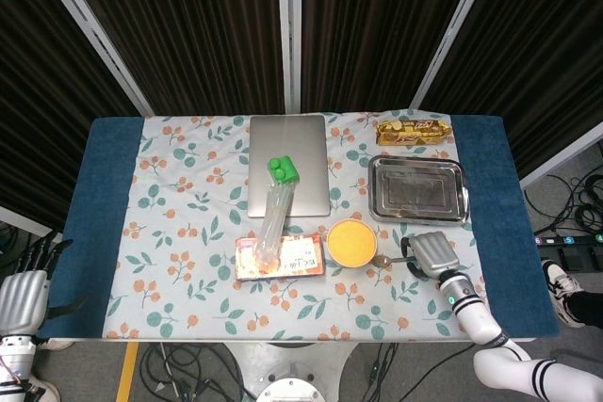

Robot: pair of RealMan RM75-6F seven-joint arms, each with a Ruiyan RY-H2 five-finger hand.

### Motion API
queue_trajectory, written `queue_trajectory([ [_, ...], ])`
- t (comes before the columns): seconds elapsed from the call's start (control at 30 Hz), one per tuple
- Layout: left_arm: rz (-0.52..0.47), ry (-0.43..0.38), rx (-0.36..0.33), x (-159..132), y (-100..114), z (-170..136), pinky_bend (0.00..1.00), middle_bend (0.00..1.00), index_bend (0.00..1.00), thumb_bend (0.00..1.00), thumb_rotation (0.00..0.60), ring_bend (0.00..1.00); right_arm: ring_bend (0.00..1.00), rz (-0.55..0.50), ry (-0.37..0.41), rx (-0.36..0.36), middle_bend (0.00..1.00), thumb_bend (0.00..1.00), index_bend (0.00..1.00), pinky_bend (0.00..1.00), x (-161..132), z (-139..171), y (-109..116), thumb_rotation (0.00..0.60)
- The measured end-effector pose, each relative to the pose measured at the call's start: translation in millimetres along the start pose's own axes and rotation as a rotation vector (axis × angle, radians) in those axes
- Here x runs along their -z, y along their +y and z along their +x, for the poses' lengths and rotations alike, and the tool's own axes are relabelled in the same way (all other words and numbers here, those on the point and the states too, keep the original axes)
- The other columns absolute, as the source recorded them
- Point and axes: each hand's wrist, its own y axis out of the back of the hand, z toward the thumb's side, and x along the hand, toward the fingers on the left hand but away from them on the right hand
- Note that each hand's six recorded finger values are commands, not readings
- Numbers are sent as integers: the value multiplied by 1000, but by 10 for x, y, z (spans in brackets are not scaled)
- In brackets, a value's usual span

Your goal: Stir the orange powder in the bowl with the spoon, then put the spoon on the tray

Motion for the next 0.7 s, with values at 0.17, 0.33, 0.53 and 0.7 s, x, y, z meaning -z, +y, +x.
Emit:
queue_trajectory([
  [0.17,-2,2,1,11,-8,0,116,120,204,128,600,77,964,4,-1,-5,916,316,508,1000,-12,-12,-16,600],
  [0.33,-6,5,0,26,-14,-6,116,120,204,128,600,77,964,9,-1,-4,919,331,540,1000,-26,-19,-26,600],
  [0.53,-11,7,-2,38,-9,-14,116,120,204,128,600,77,964,19,-2,4,924,366,563,1000,-26,-20,9,600],
  [0.7,-9,4,-6,42,10,-21,116,120,204,127,600,77,965,56,11,15,925,398,580,1000,-14,15,154,600],
])
